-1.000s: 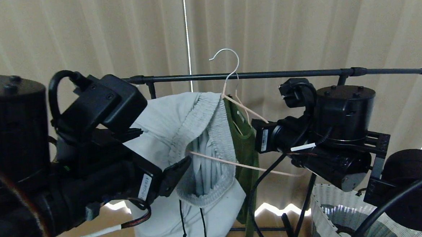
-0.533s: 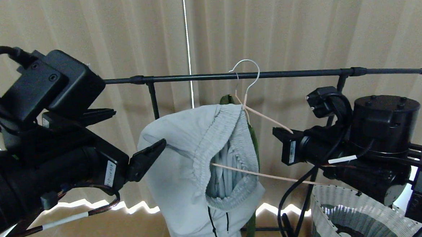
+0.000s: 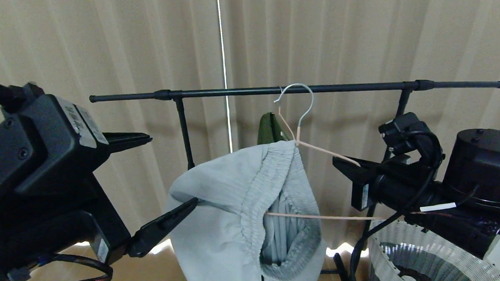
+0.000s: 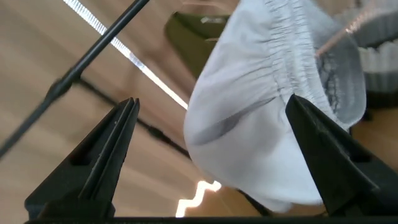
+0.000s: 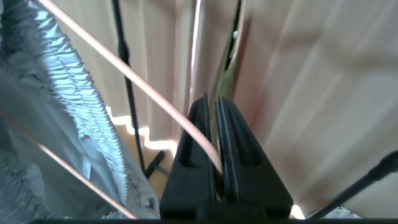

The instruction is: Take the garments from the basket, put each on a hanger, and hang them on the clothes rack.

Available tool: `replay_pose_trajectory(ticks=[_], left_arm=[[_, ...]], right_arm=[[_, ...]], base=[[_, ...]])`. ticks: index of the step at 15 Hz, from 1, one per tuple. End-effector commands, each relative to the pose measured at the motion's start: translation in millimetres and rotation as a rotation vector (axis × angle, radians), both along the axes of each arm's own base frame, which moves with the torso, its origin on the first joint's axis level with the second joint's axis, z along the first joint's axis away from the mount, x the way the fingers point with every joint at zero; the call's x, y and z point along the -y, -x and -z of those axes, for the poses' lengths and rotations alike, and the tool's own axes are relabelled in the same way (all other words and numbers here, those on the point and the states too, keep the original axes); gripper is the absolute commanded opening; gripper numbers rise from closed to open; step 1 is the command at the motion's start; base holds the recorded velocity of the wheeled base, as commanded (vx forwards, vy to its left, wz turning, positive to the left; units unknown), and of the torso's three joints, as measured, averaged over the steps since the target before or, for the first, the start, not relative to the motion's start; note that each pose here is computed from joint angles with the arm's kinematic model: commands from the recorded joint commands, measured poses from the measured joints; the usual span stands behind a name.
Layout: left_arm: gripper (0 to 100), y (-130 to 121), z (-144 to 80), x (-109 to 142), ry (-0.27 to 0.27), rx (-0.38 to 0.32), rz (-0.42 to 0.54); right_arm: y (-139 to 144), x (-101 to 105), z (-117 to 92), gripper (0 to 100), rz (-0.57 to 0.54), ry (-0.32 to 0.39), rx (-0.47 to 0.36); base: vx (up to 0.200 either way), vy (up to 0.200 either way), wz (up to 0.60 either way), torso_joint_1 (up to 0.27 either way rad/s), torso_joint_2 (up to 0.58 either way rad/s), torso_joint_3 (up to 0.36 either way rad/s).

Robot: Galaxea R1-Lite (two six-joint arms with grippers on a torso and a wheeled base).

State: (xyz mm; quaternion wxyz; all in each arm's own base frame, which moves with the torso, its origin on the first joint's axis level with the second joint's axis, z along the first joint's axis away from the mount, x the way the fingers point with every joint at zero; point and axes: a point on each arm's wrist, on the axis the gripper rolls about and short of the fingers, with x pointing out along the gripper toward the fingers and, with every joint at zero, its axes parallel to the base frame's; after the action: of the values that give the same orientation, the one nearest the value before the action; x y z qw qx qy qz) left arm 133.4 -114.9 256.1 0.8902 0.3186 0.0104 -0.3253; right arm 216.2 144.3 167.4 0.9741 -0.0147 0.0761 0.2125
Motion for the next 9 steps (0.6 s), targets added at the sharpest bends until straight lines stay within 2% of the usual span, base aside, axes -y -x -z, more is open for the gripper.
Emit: replay_pose_trajectory(ticks=[1,5,9], left_arm=[[100,-11,5,3,-0.025,-0.018,-0.006],[100,-17,3,8,-0.031,-0.019,-0.005],[100,-30,3,17,-0.037,-0.035,0.017]], right_arm=[[-1,-1,1,0,-0.01,0.001,-0.004],[-8,-14,-1,0,-0.038,-0.021,0.034],[-9,-15,3,0,-0.053,-0.018,0.042]], base=[[0.0,0.0,0.0,0.0,0.0,0.0],[0.0,0.0,0.0,0.0,0.0,0.0],[0.0,0.0,0.0,0.0,0.0,0.0]])
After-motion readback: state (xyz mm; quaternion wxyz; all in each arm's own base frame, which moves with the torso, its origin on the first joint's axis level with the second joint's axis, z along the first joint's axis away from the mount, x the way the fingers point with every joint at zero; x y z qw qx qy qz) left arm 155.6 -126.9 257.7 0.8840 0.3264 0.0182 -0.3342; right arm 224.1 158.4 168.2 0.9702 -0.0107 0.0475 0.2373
